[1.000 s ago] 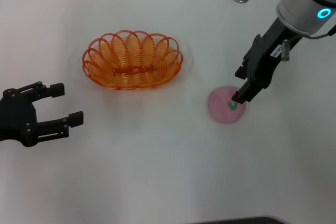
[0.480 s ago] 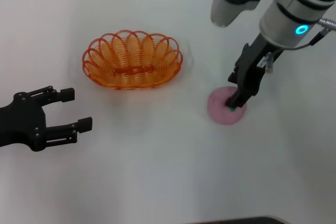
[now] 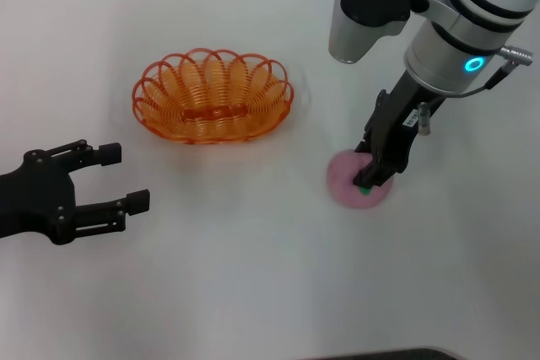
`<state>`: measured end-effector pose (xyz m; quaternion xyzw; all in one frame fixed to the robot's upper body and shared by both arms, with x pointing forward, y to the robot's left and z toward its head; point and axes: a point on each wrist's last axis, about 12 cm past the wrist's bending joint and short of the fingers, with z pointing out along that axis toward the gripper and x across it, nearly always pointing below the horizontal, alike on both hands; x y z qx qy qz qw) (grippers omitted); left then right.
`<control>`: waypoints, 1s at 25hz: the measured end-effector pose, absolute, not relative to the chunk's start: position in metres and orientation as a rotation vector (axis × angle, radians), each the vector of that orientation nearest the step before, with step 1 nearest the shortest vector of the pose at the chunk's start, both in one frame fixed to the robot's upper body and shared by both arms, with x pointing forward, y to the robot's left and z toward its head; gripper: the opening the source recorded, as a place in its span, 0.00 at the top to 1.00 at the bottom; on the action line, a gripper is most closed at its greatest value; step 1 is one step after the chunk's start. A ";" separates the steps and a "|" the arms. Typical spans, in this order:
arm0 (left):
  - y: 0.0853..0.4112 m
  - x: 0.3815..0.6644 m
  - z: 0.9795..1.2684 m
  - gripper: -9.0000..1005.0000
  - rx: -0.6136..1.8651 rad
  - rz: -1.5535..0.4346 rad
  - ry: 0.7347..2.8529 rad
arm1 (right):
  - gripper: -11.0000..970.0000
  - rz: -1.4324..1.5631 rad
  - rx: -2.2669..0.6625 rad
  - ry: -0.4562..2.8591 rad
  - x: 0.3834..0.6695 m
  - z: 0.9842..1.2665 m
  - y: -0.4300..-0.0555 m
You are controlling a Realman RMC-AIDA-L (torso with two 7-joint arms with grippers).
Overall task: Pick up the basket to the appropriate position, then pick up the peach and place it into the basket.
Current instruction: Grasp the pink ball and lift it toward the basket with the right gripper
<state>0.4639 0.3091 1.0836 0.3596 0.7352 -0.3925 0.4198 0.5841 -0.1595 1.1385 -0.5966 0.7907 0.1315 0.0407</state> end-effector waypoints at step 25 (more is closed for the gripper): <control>0.308 0.464 1.084 0.16 0.909 -0.997 1.839 | 0.72 0.483 -1.741 2.296 0.591 1.196 -0.173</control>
